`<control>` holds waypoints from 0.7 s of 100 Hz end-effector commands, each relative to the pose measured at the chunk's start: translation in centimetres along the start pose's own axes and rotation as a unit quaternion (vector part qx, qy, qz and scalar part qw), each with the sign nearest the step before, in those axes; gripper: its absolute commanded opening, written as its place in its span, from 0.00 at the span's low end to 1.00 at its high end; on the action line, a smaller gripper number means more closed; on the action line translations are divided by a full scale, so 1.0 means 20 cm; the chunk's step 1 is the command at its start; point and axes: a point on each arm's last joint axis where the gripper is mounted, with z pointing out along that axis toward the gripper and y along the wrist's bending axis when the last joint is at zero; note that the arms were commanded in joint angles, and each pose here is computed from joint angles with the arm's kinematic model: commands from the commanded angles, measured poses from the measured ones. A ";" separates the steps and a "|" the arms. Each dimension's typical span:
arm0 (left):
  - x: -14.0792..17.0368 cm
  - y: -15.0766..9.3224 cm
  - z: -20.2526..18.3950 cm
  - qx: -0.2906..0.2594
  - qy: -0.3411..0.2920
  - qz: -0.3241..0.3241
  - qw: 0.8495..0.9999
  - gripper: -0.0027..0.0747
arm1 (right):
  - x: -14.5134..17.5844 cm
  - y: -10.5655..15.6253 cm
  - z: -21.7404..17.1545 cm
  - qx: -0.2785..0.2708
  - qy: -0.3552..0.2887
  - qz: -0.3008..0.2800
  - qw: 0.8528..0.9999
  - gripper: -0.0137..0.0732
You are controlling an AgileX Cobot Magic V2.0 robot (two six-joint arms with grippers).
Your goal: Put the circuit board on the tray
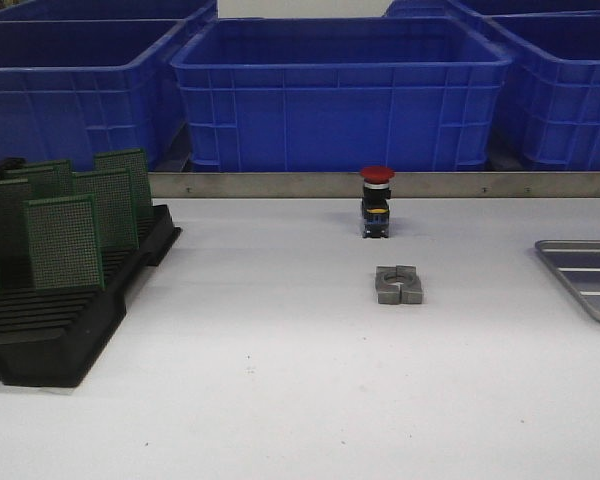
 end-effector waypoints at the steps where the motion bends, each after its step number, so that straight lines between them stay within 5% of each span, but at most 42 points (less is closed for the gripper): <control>1: -0.05 0.00 -0.02 0.002 -0.056 -0.009 0.998 0.01 | -0.07 0.00 -0.01 -0.003 -0.060 -0.008 0.998 0.08; 35: -0.11 0.00 -0.02 0.000 -0.058 -0.017 0.998 0.01 | -0.07 0.00 -0.01 -0.003 -0.060 -0.008 0.998 0.08; 70: -0.48 0.02 0.01 -0.008 0.036 -0.055 0.998 0.01 | -0.07 0.00 -0.01 -0.003 -0.060 -0.008 0.998 0.08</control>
